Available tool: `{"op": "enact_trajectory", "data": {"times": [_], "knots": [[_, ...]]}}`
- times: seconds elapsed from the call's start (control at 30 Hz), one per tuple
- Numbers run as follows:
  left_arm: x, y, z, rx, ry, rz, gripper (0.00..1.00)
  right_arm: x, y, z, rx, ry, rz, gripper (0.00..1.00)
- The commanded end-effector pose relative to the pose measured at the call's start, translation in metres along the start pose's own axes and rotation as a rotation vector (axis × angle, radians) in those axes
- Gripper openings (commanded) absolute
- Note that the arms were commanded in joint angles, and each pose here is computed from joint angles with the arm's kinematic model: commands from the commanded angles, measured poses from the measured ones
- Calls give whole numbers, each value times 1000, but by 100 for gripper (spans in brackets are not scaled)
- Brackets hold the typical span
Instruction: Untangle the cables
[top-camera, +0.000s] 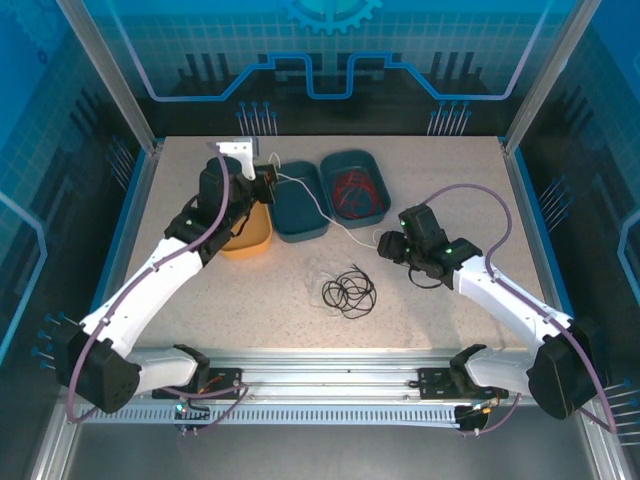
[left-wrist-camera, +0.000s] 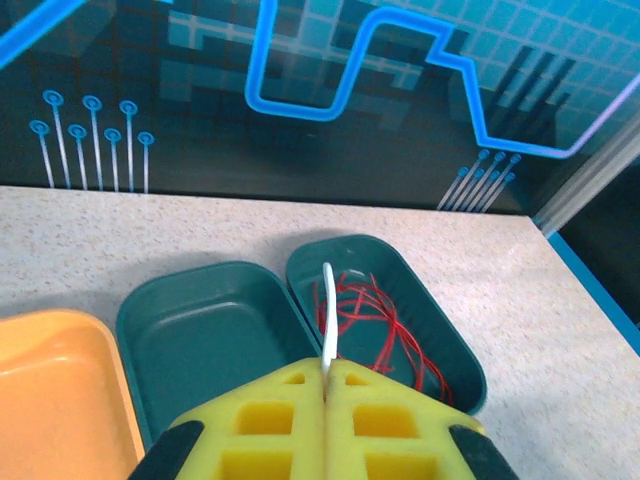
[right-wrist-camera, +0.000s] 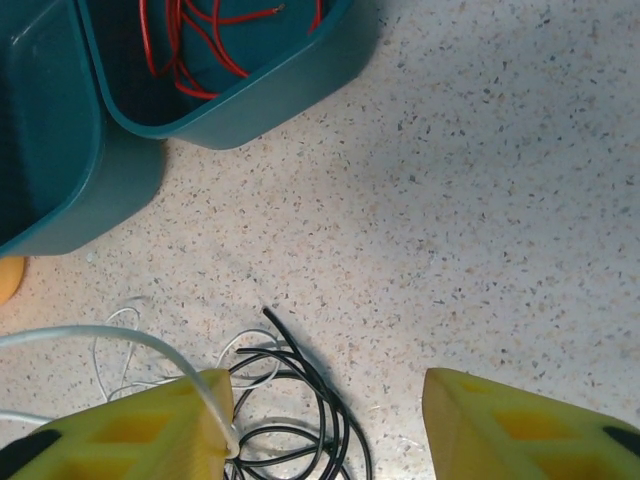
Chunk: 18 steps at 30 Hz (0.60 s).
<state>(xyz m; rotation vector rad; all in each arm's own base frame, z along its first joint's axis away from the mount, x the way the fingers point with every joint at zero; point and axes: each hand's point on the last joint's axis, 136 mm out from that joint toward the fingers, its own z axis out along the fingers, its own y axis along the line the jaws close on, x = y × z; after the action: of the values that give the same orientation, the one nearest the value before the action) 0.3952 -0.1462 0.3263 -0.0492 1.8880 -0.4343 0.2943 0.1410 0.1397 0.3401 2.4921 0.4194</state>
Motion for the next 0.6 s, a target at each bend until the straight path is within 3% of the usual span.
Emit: {"op": "enact_trajectory", "data": {"times": [0.0,0.1,0.2,0.4,0.57], "knots": [[-45,7,1,-18,-91,-28,0,-7,-5,-6,36,-17,8,67],[-59,7,5,-14,-108,-17,0,-7,-5,-8,32,-17,-4,79],[-68,10,11,-35,-106,6,0,-5,17,-9,-96,0,-63,89],[-78,21,23,-50,-106,-13,0,-7,13,-15,-91,11,-91,97],[-85,33,27,-81,-109,-1,0,-12,17,-26,-206,-5,-77,100]]}}
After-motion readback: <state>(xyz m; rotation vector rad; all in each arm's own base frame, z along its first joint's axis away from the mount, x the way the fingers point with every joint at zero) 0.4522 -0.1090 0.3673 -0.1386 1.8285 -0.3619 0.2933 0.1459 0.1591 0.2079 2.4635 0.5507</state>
